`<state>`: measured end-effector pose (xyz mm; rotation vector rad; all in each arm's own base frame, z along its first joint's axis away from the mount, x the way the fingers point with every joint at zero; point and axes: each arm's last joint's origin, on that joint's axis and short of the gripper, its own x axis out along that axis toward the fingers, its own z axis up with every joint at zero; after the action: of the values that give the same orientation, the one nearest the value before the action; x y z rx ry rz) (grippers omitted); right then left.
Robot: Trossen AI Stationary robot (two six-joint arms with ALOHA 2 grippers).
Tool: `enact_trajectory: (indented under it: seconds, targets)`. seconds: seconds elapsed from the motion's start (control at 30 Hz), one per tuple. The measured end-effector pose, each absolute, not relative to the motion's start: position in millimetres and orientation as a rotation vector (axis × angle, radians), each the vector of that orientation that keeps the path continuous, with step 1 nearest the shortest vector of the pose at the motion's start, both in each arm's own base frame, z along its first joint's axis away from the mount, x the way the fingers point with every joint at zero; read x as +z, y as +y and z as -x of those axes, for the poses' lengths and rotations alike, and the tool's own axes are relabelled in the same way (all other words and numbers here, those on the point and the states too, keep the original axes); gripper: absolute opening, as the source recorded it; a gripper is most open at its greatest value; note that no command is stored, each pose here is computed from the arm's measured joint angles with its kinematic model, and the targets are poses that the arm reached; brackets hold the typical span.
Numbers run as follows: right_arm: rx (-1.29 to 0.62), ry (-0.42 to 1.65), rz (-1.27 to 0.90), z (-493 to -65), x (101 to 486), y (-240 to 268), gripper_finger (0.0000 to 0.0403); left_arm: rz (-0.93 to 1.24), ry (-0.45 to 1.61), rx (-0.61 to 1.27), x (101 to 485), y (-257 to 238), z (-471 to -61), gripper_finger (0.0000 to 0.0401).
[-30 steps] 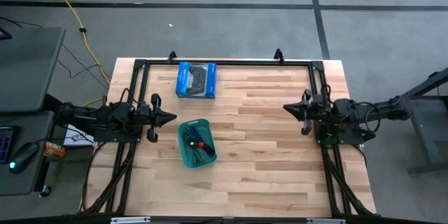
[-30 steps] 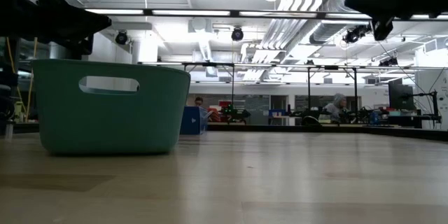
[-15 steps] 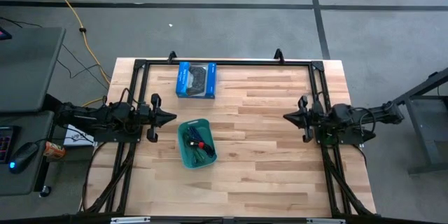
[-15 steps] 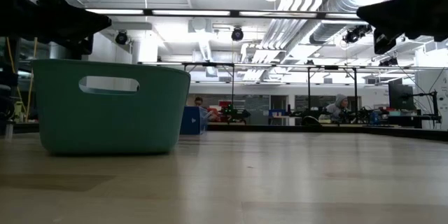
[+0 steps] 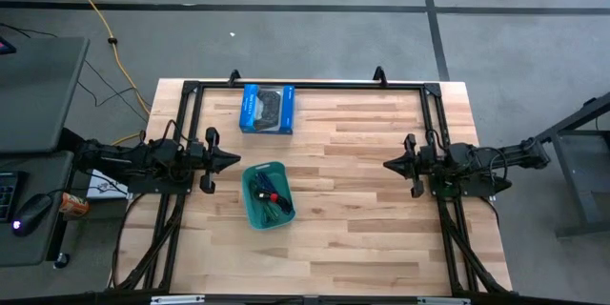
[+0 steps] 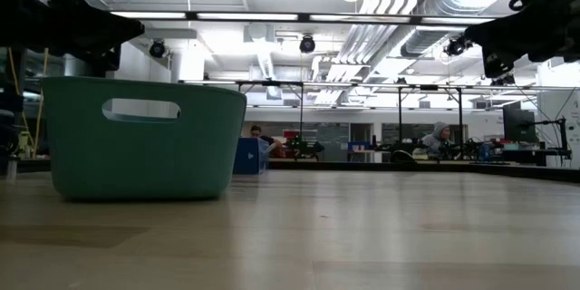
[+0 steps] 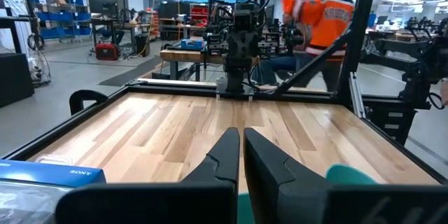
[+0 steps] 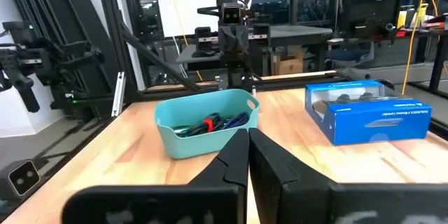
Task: Pick and place USB-C Cables
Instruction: Return to Home Position
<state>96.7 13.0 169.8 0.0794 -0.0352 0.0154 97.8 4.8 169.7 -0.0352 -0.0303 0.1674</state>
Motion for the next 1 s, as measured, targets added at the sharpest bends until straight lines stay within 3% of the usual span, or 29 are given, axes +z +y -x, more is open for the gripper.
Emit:
enact_trajectory:
  seconds: [1.0]
  targets:
    - [-0.066, -0.047, -0.114, -96.6, 170.7, 10.6, 0.0000, 0.035, -0.030, 0.167, 169.7, 4.8, -97.8, 0.0003]
